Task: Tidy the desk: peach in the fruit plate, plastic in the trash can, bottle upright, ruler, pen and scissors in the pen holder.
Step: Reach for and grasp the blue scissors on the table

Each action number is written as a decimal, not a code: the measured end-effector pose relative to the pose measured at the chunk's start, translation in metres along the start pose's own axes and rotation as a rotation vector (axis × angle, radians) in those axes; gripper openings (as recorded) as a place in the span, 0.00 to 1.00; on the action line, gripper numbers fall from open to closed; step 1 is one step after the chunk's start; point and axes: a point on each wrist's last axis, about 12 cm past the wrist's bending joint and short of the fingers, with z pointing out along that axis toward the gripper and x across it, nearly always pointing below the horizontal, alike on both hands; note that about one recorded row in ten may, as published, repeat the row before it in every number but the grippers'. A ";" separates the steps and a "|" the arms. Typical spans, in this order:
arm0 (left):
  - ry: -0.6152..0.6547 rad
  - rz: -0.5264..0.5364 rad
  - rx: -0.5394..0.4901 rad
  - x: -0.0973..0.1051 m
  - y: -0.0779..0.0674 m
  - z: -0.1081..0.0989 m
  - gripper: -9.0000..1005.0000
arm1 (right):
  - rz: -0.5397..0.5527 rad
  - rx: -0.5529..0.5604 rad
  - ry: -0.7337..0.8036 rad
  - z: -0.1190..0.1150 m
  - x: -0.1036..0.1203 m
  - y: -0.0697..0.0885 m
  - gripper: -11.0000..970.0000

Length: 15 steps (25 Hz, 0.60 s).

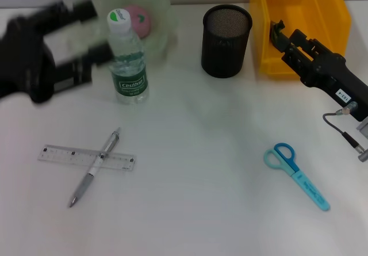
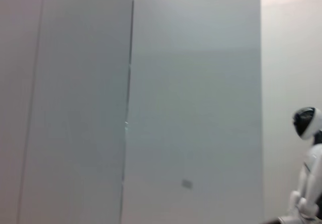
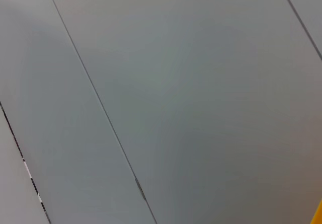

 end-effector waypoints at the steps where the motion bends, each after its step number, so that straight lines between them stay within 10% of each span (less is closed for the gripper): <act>1: 0.011 -0.001 0.005 0.006 -0.002 -0.003 0.70 | 0.000 0.000 0.002 0.000 0.000 0.000 0.57; 15: 0.064 -0.068 0.008 0.037 -0.018 -0.016 0.70 | 0.010 -0.022 0.011 -0.015 0.007 0.006 0.57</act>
